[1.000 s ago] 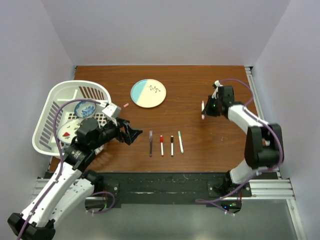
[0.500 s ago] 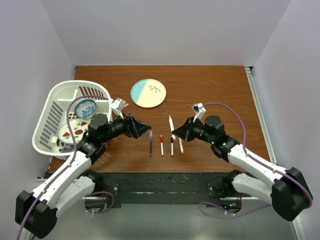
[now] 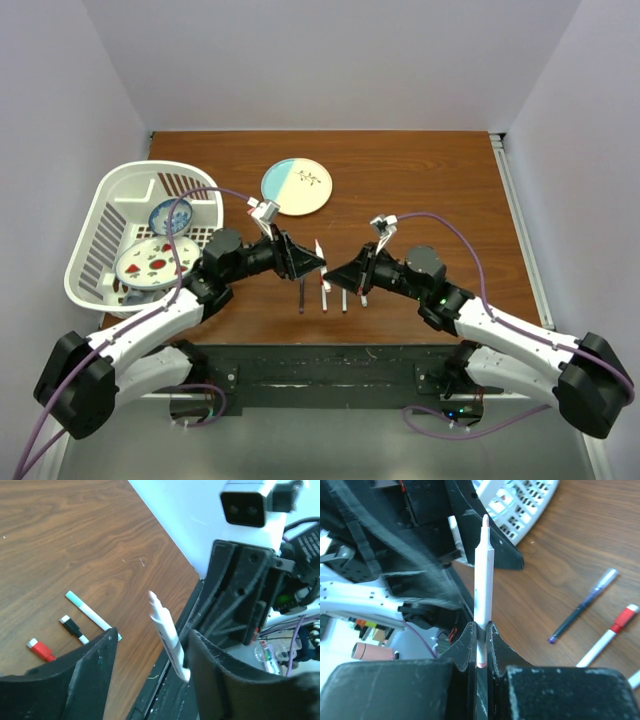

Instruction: Insert the pens into the pen caps

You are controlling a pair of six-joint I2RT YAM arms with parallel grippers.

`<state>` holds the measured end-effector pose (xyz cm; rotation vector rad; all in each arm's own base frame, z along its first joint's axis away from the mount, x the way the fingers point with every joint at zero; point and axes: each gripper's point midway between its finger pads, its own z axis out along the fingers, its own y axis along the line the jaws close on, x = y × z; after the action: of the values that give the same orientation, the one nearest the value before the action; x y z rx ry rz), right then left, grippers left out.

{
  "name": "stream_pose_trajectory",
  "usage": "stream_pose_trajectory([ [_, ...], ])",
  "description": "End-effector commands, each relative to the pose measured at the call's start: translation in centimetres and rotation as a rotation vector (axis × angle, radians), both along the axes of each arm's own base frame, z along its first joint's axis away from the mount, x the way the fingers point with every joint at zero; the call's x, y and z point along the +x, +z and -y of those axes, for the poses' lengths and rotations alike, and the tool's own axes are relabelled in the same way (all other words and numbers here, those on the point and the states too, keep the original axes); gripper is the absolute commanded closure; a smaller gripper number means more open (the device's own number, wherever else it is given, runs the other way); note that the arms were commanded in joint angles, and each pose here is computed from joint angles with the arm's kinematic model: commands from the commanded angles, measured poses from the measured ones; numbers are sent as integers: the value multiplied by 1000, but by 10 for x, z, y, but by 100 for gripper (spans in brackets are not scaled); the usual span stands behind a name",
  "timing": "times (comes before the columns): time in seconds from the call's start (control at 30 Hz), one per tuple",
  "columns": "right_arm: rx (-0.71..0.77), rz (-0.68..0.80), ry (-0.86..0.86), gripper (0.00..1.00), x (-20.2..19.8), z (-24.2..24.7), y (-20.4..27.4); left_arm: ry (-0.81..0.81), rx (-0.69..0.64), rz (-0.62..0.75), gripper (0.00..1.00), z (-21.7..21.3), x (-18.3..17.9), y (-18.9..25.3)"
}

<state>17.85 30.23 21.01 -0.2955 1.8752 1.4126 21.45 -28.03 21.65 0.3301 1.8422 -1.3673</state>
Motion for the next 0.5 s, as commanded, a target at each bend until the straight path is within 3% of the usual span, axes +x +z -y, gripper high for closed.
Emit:
stream_pose_trajectory([
  [0.0, 71, 38, 11, 100, -7, -4, 17, 4, -64, 85, 48, 9, 11, 31],
  [0.1, 72, 45, 21, 100, -10, -5, 19, -25, -81, 90, 61, 12, 8, 34],
  [0.2, 64, 54, 40, 100, -13, -6, 21, -58, -116, 102, 84, 14, 0, 39],
  [0.23, 63, 51, 43, 100, -14, -7, 20, -66, -126, 104, 98, 14, -1, 41],
  [0.47, 89, 41, 126, 65, -26, -15, 20, -126, -172, 117, 100, 13, -18, 50],
])
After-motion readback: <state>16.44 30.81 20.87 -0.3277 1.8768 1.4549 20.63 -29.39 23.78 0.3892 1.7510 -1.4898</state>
